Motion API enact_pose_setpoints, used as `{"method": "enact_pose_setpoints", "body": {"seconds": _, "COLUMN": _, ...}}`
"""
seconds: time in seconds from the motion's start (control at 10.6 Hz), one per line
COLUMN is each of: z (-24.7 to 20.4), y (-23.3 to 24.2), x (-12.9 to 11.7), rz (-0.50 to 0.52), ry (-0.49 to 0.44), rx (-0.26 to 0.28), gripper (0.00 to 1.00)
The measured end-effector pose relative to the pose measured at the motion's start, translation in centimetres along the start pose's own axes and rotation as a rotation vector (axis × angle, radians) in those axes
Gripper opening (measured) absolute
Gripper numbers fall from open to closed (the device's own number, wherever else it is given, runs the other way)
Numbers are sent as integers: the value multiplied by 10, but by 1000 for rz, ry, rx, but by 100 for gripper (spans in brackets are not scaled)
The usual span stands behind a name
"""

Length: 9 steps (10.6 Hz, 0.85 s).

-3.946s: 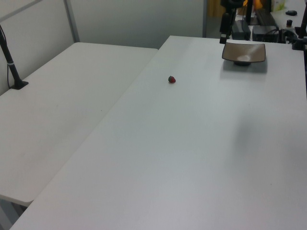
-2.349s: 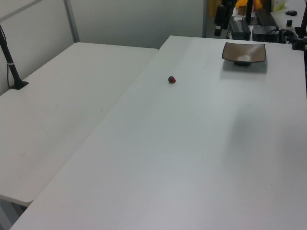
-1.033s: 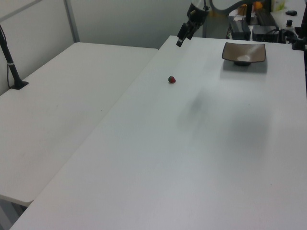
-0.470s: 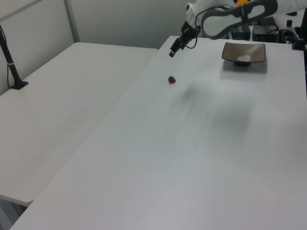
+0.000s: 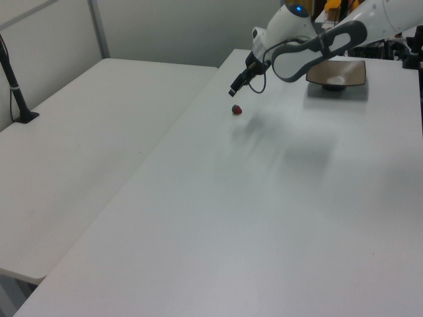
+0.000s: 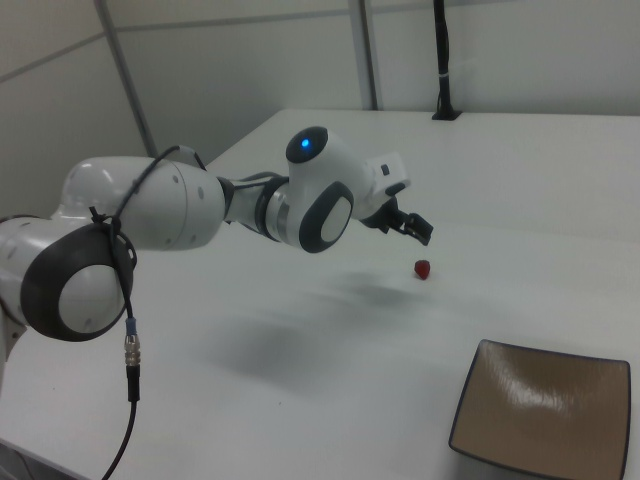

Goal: Strawberries on a ceramic plate
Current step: 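Move the open gripper over the red strawberry and lower it, then close the gripper around the red strawberry and lift it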

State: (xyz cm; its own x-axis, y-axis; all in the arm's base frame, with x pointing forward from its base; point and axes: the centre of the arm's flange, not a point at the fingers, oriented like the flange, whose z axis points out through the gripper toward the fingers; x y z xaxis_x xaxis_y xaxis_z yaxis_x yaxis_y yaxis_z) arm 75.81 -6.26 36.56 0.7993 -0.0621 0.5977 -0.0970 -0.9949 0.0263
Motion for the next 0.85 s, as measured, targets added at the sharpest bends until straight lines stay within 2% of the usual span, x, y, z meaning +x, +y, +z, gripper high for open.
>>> {"method": "enact_pose_setpoints", "body": {"seconds": 0.28, "z": 22, "y": -2, "x": -12, "rz": -5, "ry": 25, "rx": -4, "gripper": 100}}
{"method": "enact_pose_setpoints", "body": {"seconds": 0.66, "z": 35, "y": -3, "x": -21, "rz": -15, "ry": 6, "rx": -5, "gripper": 100}}
{"method": "enact_pose_setpoints", "body": {"seconds": 0.85, "z": 42, "y": -3, "x": -25, "rz": -28, "ry": 35, "rx": -8, "gripper": 100}}
